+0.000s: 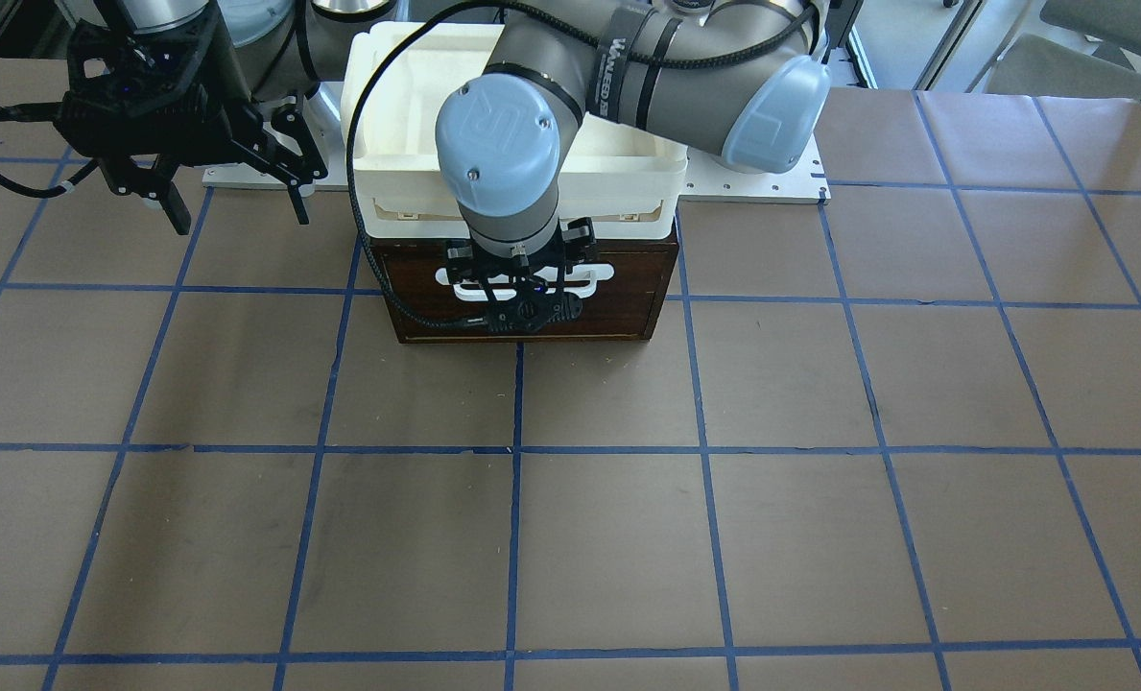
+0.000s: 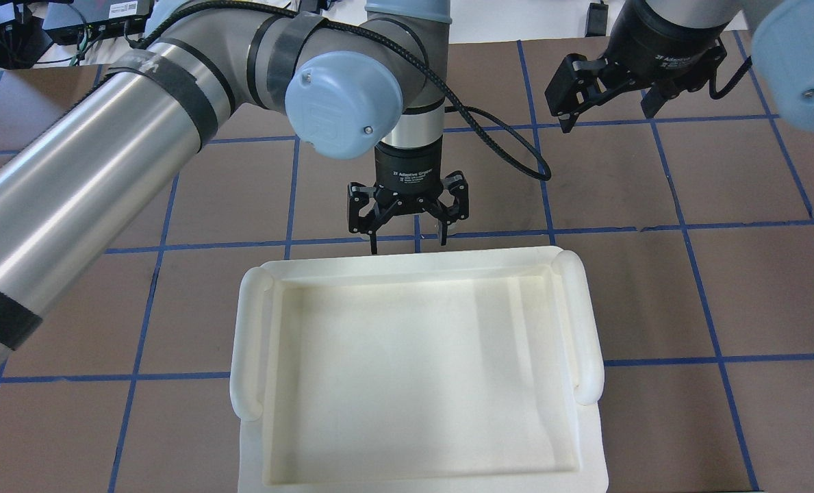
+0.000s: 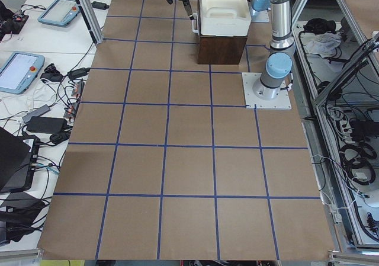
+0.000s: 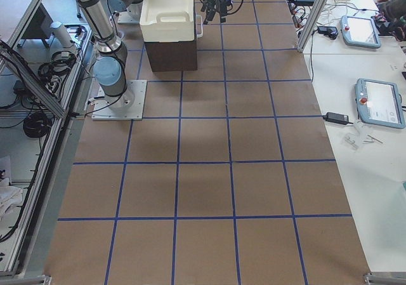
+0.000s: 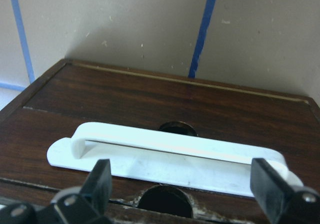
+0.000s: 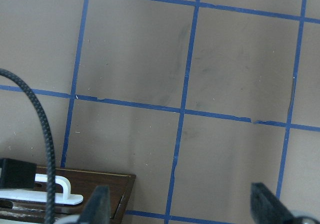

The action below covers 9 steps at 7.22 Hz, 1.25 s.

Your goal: Put scissors in drawer and close it

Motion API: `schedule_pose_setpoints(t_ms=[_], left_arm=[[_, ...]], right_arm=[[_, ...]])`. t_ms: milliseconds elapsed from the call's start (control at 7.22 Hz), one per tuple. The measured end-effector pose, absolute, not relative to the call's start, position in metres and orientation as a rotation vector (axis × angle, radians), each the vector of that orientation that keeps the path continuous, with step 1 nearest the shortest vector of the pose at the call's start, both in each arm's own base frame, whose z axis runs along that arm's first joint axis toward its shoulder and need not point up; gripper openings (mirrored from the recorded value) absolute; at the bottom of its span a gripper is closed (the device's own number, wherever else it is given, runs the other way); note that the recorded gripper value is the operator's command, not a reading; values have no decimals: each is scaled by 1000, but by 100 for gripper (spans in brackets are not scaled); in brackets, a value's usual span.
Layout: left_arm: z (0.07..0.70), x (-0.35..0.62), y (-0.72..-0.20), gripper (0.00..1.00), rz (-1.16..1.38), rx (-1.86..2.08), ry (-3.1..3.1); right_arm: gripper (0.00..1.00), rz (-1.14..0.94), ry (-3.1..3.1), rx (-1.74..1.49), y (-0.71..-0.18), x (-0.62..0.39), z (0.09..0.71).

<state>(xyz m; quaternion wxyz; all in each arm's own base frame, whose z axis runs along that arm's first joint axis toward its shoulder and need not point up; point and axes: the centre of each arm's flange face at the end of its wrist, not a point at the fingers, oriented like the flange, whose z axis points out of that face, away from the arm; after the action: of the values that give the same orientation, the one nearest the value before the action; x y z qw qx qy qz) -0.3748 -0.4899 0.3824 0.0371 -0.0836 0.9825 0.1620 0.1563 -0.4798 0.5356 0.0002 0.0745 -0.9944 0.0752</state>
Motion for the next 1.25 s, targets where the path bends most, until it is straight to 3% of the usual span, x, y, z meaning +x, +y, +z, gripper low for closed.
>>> schedule_pose_setpoints(t_ms=[693,970,1247], left_arm=[[532,-335,-403,96,184,-186,3152],[522,-317,-377,96,141,-69,3139],[516,-300,-382,100,-73,-13,3116]], right_arm=[[100,238,-3137,242,-479,159,536],[100,239,-3138,242,-479,159,536],[100,243,-3138,240,-479,158,536]])
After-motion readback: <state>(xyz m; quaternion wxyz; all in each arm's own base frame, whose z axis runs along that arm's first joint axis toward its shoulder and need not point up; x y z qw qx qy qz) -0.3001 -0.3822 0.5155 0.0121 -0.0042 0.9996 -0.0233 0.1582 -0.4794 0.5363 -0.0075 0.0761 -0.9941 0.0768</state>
